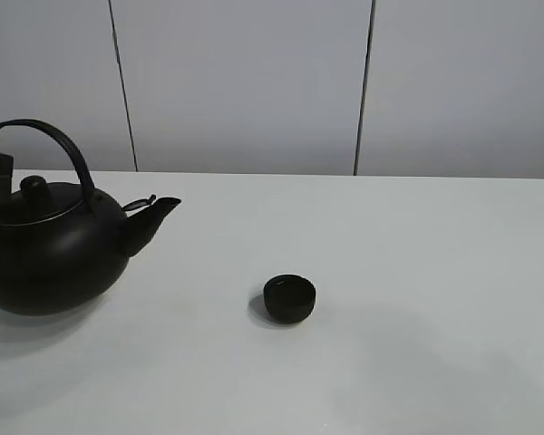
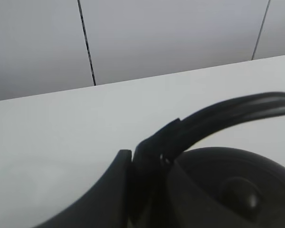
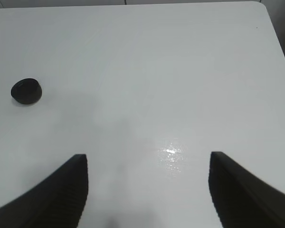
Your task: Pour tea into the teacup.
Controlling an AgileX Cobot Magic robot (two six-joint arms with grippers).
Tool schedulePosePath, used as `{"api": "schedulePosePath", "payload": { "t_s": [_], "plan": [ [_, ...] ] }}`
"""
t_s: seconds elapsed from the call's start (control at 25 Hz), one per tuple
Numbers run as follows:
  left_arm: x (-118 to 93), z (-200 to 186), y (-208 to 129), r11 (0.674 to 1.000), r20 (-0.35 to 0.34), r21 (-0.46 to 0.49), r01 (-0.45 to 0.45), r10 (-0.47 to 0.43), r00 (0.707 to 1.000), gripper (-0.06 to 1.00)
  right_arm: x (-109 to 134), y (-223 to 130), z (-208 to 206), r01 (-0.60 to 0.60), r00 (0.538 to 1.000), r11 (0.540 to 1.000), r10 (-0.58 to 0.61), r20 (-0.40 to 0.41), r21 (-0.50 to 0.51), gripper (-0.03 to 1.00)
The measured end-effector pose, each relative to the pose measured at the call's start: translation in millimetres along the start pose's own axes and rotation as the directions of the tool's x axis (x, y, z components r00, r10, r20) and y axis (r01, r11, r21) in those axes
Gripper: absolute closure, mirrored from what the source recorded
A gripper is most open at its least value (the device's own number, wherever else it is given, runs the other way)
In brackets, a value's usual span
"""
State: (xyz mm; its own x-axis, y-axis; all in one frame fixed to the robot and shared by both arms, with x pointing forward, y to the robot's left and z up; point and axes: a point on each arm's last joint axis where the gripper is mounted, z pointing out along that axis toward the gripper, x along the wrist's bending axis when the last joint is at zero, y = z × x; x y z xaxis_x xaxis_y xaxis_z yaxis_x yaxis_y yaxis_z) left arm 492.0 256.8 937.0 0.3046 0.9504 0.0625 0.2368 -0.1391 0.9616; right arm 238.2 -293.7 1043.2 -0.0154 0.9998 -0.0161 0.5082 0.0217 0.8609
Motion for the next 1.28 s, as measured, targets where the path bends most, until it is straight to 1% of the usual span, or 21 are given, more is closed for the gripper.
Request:
{"api": "schedulePosePath", "payload": {
  "t_s": [0.16, 0.28, 0.4, 0.72, 0.88, 0.96, 1.12, 1.28],
  "plan": [
    [6.2, -1.7, -2.1, 1.0, 0.0, -0.005, -0.017, 0.017, 1.0, 0.83, 0.0, 0.0, 0.0, 0.0, 1.0, 1.0, 0.0, 0.0, 0.0, 0.47],
    [9.4, 1.3, -6.8, 1.0, -0.003, -0.016, -0.01, 0.01, 1.0, 0.83, 0.0, 0.0, 0.0, 0.0, 1.0, 1.0, 0.0, 0.0, 0.0, 0.47],
    [8.4, 5.9, -14.6, 1.0, 0.01, -0.014, -0.002, 0.002, 1.0, 0.83, 0.0, 0.0, 0.0, 0.0, 1.0, 1.0, 0.0, 0.0, 0.0, 0.47],
    [2.2, 7.7, -26.0, 0.999, 0.072, 0.021, -0.027, 0.026, 0.997, 0.83, 0.0, 0.0, 0.0, 0.0, 1.0, 1.0, 0.0, 0.0, 0.0, 0.47],
    [-2.1, 4.3, -29.7, 0.997, 0.111, 0.032, -0.07, 0.066, 0.992, 0.83, 0.0, 0.0, 0.0, 0.0, 1.0, 1.0, 0.0, 0.0, 0.0, 0.47],
    [-2.8, 4.2, -29.9, 0.996, 0.119, 0.032, -0.082, 0.077, 0.99, 0.83, 0.0, -0.1, 0.0, 0.0, 1.0, 1.0, 0.0, 0.0, 0.001, 0.47],
    [-2.7, 4.2, -29.9, 0.995, 0.118, 0.031, -0.094, 0.09, 0.989, 0.83, 0.0, -0.1, 0.0, 0.0, 1.0, 1.0, 0.0, 0.0, 0.001, 0.47],
    [0.5, 4.5, -29.7, 0.997, 0.081, 0.034, -0.065, 0.062, 0.995, 0.83, 0.0, -0.1, 0.0, 0.0, 1.0, 1.0, 0.0, 0.0, 0.001, 0.47]
  ]
}}
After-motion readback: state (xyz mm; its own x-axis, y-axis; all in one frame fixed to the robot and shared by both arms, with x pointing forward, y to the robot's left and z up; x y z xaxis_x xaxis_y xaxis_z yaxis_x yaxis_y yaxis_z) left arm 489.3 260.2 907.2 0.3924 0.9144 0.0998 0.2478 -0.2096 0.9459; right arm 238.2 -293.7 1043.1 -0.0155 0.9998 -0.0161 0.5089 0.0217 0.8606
